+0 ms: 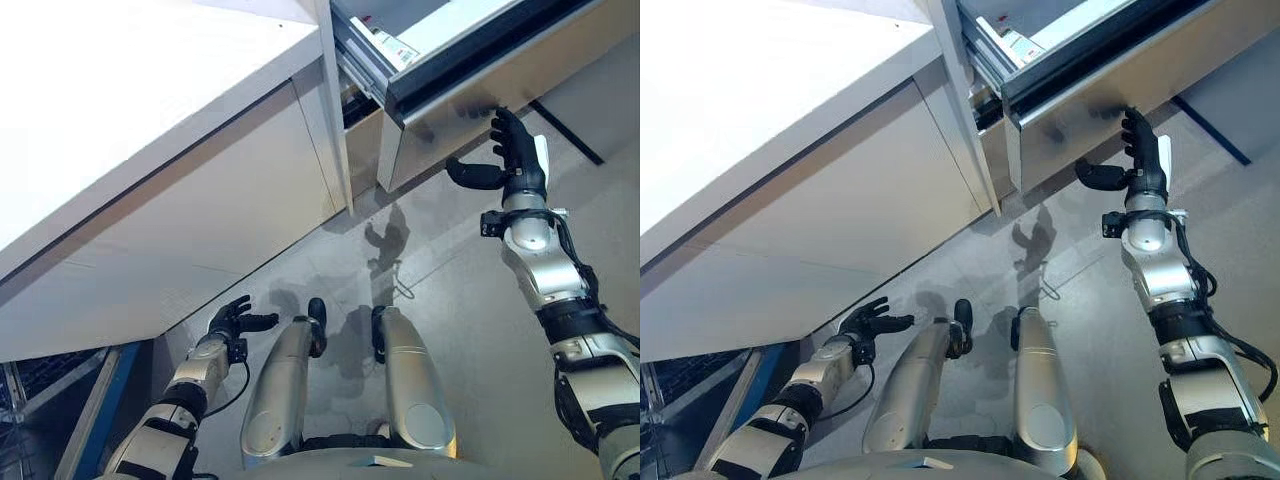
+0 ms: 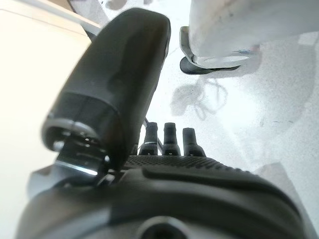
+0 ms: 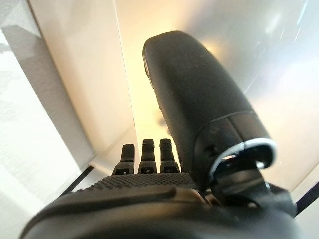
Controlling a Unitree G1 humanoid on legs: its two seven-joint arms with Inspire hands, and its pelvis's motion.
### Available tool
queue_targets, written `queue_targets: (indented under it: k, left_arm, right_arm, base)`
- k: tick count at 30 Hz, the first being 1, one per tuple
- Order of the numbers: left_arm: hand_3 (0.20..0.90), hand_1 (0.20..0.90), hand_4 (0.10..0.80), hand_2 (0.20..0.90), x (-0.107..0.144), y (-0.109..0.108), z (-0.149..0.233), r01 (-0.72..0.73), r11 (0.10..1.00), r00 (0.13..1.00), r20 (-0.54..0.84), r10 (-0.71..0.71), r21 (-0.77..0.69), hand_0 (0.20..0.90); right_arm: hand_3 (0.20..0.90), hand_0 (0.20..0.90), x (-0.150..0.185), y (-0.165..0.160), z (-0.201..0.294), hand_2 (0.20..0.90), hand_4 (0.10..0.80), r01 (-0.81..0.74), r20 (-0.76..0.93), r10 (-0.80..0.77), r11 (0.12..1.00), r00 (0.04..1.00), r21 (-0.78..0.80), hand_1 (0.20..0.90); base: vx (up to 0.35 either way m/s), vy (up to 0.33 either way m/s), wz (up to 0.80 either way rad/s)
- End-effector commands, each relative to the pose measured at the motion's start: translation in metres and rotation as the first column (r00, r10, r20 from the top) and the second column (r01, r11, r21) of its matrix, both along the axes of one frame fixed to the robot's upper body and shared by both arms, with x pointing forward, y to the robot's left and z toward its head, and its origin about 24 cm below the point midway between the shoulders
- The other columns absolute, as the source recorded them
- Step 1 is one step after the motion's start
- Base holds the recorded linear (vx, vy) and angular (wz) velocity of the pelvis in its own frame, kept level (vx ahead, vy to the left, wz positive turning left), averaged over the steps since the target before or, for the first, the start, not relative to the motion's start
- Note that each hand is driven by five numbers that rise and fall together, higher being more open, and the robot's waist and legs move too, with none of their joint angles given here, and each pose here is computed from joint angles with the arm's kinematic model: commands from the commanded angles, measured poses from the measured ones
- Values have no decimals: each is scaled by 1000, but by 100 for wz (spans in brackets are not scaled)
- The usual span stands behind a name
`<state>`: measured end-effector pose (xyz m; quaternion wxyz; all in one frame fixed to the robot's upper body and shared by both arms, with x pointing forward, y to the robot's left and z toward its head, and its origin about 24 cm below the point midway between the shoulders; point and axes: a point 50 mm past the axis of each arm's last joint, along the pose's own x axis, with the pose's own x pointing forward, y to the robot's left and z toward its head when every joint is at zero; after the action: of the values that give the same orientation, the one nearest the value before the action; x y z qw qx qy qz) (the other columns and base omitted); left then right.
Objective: Put drinks into fridge and close the fridge
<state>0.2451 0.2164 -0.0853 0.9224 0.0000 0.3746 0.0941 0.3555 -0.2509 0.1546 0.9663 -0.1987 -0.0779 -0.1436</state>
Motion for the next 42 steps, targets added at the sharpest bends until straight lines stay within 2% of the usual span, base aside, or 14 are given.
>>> queue_targets:
  k: [1,5,11,15,19,23,25,28,30,34,35,36,38,42]
  left_arm:
    - [900,900,800,900,-7,19,0,-10,996,1000,-26,12,83,900]
    - [900,900,800,900,-8,12,-4,-24,1000,998,-59,24,-5,900]
    - [900,900,800,900,-6,9,-3,46,999,997,-64,-44,20,900]
    - [900,900,800,900,-6,5,-5,77,997,995,-64,-76,19,900]
    - [900,900,800,900,-14,7,-9,67,998,994,-84,-66,20,900]
    - [900,900,800,900,-27,12,-16,35,999,994,-105,-34,7,900]
    - [900,900,800,900,-44,16,-25,17,1000,983,-181,-19,-11,900]
    - [900,900,800,900,-74,24,-38,-26,1000,973,-230,24,-8,900]
    - [900,900,800,900,-92,28,-44,-70,998,967,-244,65,-9,900]
    - [900,900,800,900,-108,41,-46,-168,986,960,-232,160,-13,900]
    - [900,900,800,900,-109,42,-46,-172,985,958,-233,165,-11,900]
    - [900,900,800,900,-113,46,-47,-191,982,953,-241,182,-11,900]
    - [900,900,800,900,-122,49,-51,-201,980,949,-252,191,-14,900]
    - [900,900,800,900,-136,48,-59,-179,984,943,-285,173,4,900]
  right_arm:
    - [900,900,14,85,85,900,800,-338,290,361,933,886,-126,900]
    - [900,900,20,108,94,900,800,-404,282,431,902,857,-149,900]
    - [900,900,20,139,117,900,800,-485,333,517,856,788,-180,900]
    - [900,900,20,141,125,900,800,-464,385,489,871,783,-162,900]
    - [900,900,19,123,119,900,800,-401,407,403,911,820,-93,900]
    - [900,900,13,85,79,900,800,-317,355,298,948,886,-4,900]
    - [900,900,0,62,31,900,800,-264,259,240,963,936,60,900]
    - [900,900,-40,21,-57,900,800,-165,20,165,968,986,188,900]
    - [900,900,-73,2,-110,900,800,-89,-161,128,970,979,228,900]
    - [900,900,-126,-15,-190,900,800,119,-481,52,941,875,317,900]
    - [900,900,-131,-16,-196,900,800,135,-505,48,938,862,319,900]
    - [900,900,-152,-21,-223,900,800,223,-624,18,926,781,305,900]
    - [900,900,-189,-20,-259,900,800,289,-765,29,916,643,278,900]
    - [900,900,-244,-12,-296,900,800,322,-906,88,917,414,236,900]
  base:
    - [92,31,15]
    - [91,33,17]
    - [25,13,10]
    - [0,7,12]
    - [18,16,9]
    - [0,-6,8]
    - [5,-25,8]
    - [37,-8,-9]
    - [25,3,-13]
    - [-43,-24,-19]
    - [-53,-42,-25]
    - [-51,-57,-20]
    - [-44,-72,-12]
    - [-33,-47,-11]
